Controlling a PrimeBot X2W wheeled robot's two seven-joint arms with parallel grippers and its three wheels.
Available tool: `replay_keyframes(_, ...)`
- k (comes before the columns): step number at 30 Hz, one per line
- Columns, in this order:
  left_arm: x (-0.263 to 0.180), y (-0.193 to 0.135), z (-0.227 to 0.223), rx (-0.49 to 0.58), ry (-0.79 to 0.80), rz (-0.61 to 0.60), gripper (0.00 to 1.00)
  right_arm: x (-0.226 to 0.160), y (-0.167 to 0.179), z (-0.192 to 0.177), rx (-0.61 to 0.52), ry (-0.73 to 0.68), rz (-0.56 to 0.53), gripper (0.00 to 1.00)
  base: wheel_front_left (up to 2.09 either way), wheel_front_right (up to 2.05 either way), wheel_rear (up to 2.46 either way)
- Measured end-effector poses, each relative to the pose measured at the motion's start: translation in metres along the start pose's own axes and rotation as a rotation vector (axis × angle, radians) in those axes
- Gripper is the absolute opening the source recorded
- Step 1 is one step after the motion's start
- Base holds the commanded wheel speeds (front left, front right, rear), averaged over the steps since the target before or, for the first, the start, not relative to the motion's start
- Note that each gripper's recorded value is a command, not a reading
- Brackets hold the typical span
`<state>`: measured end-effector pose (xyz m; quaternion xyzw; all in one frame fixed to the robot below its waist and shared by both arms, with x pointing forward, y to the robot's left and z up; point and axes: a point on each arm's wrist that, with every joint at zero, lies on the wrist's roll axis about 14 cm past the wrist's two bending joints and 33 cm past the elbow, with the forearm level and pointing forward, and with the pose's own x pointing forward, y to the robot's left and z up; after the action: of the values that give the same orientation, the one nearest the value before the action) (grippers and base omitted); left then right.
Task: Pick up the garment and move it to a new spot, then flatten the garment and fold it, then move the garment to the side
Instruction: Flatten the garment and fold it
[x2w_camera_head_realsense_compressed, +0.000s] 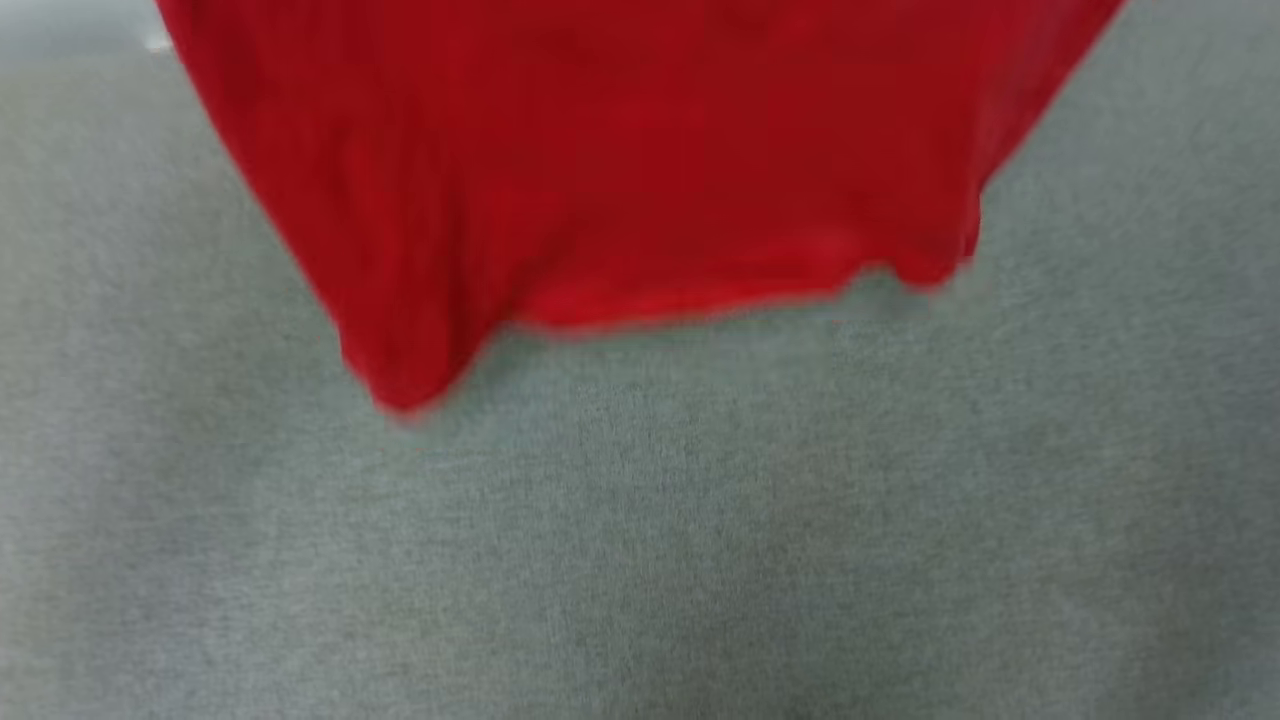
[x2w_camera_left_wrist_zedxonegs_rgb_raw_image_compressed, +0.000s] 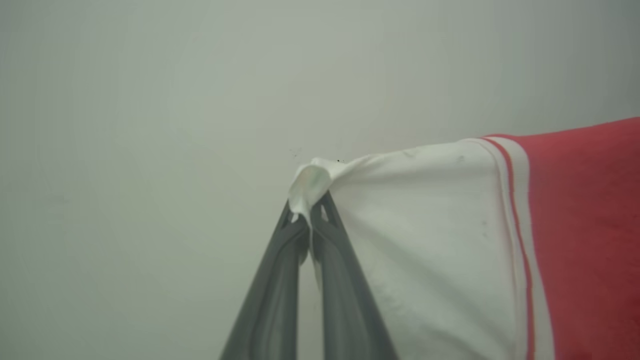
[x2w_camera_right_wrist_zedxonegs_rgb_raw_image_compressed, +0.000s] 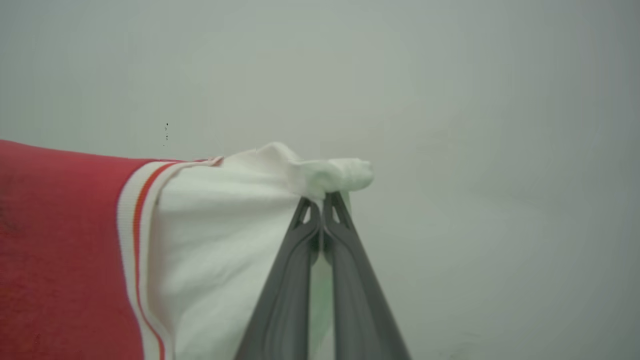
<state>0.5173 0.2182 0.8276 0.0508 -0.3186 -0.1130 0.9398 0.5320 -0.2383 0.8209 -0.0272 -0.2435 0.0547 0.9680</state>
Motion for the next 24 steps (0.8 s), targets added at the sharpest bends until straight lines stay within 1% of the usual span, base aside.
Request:
replay_keyframes(3, 0.021, 0.003, -0.032, -0.003, 0.038, -0.008, 0.00, 0.021, -0.001, -0.030, 0.007, 0.019, -0.014, 0.00, 0.00, 0.00, 0.00)
replay_keyframes(6, 0.044, 0.009, -0.050, 0.003, 0.025, 0.001, 0.00, 0.043, -0.007, -0.049, 0.021, -0.004, -0.041, 0.00, 0.00, 0.00, 0.00)
replay_keyframes(10, 0.067, 0.015, -0.089, -0.002, 0.043, 0.019, 0.00, 0.067, -0.013, -0.086, 0.040, -0.010, -0.083, 0.00, 0.00, 0.00, 0.00)
replay_keyframes(13, 0.079, 0.021, -0.114, -0.035, 0.038, 0.057, 0.00, 0.082, -0.016, -0.109, 0.064, -0.026, -0.118, 0.00, 0.00, 0.00, 0.00)
replay_keyframes(18, 0.080, 0.026, -0.165, -0.054, 0.077, 0.084, 0.00, 0.093, -0.011, -0.165, 0.091, 0.022, -0.140, 0.00, 0.00, 0.00, 0.00)
replay_keyframes(24, 0.064, 0.016, -0.219, -0.094, 0.153, 0.080, 0.00, 0.091, -0.005, -0.223, 0.118, 0.110, -0.152, 0.00, 0.00, 0.00, 0.00)
